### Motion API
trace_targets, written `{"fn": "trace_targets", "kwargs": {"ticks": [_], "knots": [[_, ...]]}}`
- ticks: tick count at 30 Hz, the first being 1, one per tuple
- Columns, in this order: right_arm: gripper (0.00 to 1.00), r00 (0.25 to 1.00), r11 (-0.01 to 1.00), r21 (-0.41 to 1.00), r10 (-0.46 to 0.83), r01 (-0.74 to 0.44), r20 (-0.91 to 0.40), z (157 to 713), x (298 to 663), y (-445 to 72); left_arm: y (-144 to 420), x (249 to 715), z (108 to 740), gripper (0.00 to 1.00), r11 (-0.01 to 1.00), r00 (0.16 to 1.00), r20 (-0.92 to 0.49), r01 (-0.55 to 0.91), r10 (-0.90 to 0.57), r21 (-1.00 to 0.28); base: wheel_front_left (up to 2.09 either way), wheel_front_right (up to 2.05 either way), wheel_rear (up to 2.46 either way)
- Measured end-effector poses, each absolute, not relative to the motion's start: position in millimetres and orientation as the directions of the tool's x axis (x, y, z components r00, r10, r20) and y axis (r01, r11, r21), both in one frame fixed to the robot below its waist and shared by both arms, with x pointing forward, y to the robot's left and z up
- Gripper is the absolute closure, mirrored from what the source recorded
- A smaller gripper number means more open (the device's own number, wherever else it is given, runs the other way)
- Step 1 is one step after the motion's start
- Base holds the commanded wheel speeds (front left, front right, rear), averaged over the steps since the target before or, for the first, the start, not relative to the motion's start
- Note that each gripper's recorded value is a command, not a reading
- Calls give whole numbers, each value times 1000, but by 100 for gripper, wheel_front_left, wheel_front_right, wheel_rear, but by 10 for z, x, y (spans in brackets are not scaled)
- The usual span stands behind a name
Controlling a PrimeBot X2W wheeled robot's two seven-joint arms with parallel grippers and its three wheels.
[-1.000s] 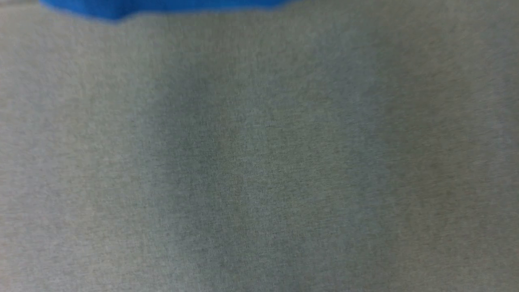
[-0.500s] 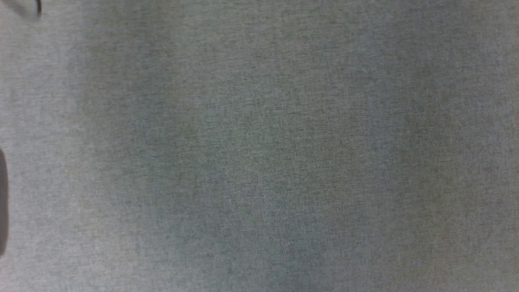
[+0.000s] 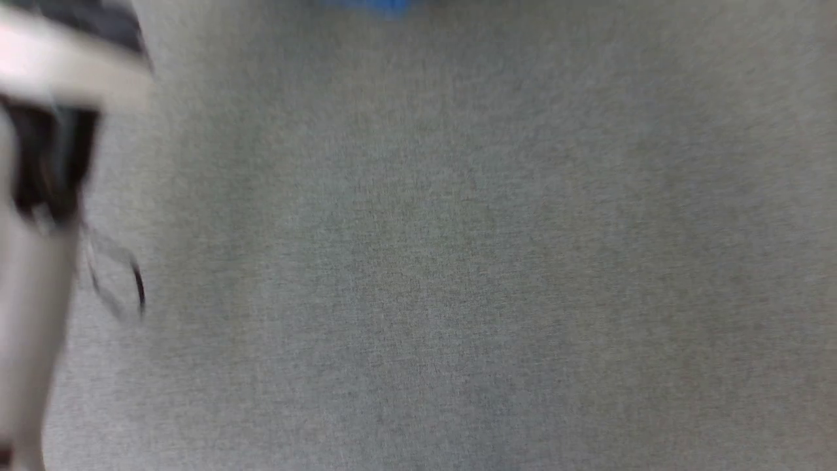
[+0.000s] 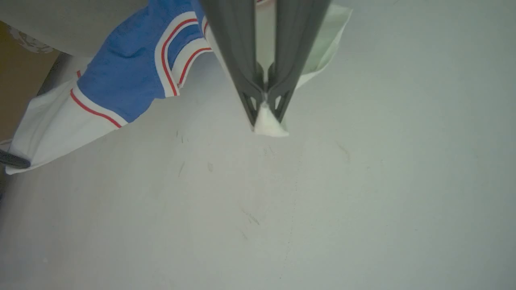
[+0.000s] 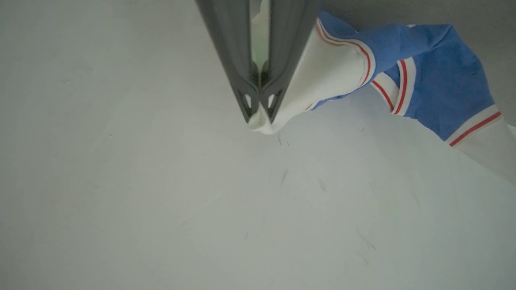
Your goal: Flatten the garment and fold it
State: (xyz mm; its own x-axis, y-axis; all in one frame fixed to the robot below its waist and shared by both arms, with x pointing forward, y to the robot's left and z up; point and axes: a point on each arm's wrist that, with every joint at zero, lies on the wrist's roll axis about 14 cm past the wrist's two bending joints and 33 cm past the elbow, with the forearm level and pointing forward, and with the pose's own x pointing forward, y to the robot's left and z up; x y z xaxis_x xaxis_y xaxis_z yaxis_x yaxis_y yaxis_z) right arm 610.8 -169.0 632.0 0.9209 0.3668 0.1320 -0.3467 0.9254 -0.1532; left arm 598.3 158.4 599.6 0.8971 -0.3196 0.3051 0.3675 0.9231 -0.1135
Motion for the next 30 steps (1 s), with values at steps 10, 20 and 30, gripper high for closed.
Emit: {"fn": "trace_targets", "kwargs": {"ticks": [10,20,30], "knots": [[100,946,943,137,316,-304,-78,5471,4859,-1753,1510,4705,5285,100,923,945,43,327,-325,-204,0,0,0],[100,880,927,318,312,-200,-358,4797,3670,-1771,1537,3552,4573,100,928,879,-316,298,-358,-225,0,0,0],[100,709,937,346,272,-43,-650,4069,2517,-2094,1637,2647,3983,100,940,751,-567,251,-339,-230,0,0,0]]}}
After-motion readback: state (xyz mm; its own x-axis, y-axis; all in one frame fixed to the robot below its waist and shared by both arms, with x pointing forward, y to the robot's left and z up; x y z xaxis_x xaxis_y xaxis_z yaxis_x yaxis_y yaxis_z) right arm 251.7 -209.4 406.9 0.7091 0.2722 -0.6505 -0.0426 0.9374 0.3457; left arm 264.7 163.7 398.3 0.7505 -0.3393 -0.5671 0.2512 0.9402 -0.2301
